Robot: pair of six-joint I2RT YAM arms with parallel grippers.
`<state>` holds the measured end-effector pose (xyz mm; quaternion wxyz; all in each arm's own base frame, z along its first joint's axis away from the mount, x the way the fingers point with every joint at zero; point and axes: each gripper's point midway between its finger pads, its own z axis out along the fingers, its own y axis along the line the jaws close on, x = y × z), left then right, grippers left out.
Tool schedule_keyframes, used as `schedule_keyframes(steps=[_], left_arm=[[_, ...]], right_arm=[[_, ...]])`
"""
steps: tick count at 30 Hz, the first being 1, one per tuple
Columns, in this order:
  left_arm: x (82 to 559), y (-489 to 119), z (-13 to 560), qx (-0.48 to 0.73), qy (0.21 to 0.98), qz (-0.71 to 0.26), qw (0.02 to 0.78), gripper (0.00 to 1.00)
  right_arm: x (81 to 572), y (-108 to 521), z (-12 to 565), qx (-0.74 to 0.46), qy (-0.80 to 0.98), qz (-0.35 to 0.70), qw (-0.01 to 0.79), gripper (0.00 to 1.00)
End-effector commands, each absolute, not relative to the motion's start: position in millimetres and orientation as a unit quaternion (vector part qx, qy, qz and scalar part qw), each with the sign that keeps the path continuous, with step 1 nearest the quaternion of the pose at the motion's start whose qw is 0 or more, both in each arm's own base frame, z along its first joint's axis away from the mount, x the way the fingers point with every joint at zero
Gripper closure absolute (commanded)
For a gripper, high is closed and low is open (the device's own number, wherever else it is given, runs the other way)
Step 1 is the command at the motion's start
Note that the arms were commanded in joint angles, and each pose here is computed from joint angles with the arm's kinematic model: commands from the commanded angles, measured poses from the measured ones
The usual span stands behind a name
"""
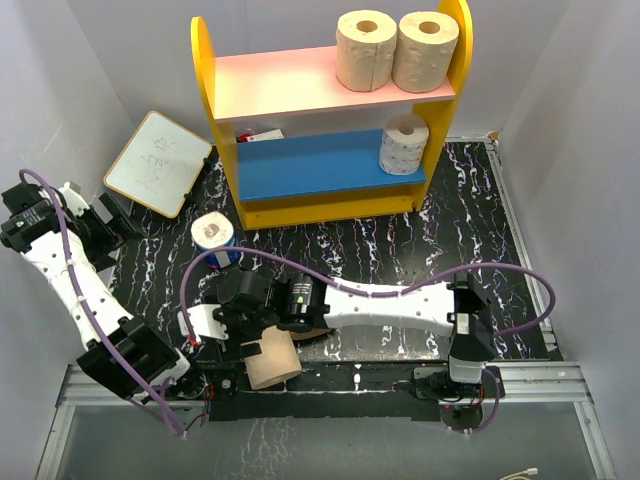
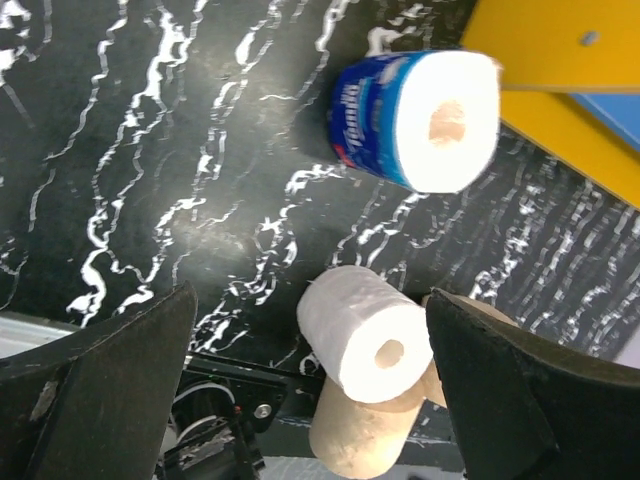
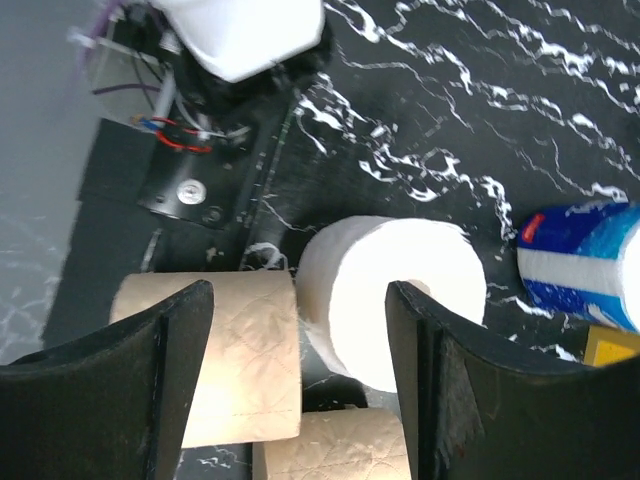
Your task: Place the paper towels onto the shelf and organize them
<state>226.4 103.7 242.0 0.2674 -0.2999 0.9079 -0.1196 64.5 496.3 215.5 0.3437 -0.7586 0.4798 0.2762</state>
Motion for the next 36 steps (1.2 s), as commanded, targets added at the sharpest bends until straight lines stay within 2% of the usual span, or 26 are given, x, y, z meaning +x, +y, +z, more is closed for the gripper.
schedule_keyframes(steps=[1,6,24,26,36], left_arm=[[229.1,77.2,276.3,-0.268,0.893,-0.181,0.312,0.02],[226.9,71.0,270.0,-0.279,0.889,-0.196,0.305,0.02],[224.1,68.5,262.5,-0.285,0.888,-0.199,0.301,0.02],[224.4,68.3,263.1,-0.285,0.887,-0.200,0.302,0.02],[225.7,65.6,263.7,-0.279,0.886,-0.210,0.304,0.02]], right_arm=[[99.5,519.2,223.8,-0.703,0.515,0.252,0.420,0.34],[123.0,523.2,206.0,-0.687,0.536,0.202,0.448,0.34],[109.4,530.1,138.2,-0.723,0.534,0.156,0.410,0.35],[111.9,531.5,136.6,-0.721,0.533,0.142,0.420,0.38],[146.2,526.9,121.8,-0.701,0.543,0.044,0.460,0.67]])
